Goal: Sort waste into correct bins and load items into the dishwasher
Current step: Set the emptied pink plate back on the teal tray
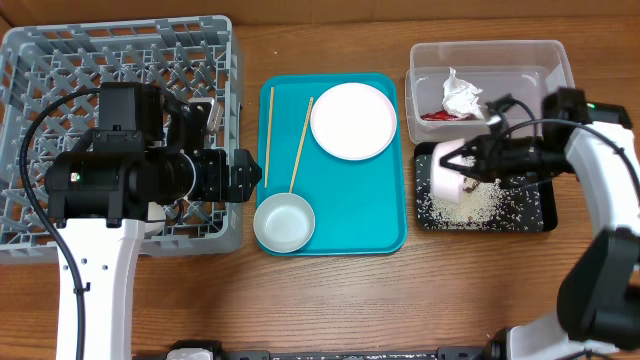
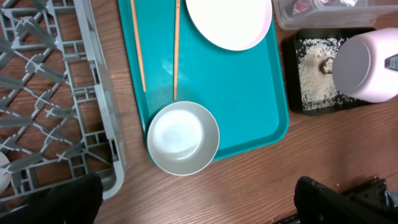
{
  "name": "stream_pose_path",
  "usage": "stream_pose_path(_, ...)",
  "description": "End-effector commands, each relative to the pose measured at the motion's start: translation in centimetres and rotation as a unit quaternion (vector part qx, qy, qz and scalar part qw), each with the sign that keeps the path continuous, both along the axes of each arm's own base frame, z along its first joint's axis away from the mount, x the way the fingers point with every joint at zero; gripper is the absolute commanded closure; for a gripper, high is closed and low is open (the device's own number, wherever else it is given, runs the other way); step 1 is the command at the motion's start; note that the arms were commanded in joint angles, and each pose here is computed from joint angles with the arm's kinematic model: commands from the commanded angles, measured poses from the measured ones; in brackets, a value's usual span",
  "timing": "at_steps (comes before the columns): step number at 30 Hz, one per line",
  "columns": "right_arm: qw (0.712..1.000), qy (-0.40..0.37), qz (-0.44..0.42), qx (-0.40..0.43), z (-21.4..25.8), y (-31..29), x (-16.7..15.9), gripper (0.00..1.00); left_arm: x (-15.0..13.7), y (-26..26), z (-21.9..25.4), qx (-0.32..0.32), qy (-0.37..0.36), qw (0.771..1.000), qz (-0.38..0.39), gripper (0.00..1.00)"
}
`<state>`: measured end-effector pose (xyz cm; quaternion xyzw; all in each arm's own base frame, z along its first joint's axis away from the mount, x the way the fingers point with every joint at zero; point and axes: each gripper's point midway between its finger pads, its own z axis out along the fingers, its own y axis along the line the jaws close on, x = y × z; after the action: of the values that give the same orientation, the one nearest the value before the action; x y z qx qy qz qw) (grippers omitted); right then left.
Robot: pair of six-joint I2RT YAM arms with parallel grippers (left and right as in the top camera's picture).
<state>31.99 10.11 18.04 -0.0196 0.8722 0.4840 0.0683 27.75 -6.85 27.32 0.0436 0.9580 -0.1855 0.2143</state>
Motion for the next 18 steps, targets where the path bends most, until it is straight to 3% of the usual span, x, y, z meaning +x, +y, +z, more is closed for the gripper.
stream_pose_path(1,0.988,-0.028,0.005,-0.154,0.7,1.2,-0.5,0.96,0.2,-0.3,0.2,-0.002,-0.011,1.0,-0.01,0.0)
stream_pose_path(7,0.948,-0.047,0.014,-0.315,-1.4,6.5,-1.7,0.96,0.7,0.4,0.2,0.014,-0.018,1.0,0.0,0.0)
stream_pose_path(11,0.928,-0.088,0.025,-0.362,-2.3,11.2,-2.8,0.96,0.8,0.9,0.2,0.02,-0.015,1.0,0.017,0.0)
stream_pose_path(15,0.895,-0.117,-0.016,-0.429,-3.5,12.8,-2.7,0.96,0.8,0.9,0.2,0.021,-0.015,1.0,0.017,0.0)
stream_pose_path(18,0.894,-0.124,-0.016,-0.431,-4.7,14.4,-2.6,0.96,0.8,0.9,0.2,0.021,-0.015,1.0,0.017,0.0)
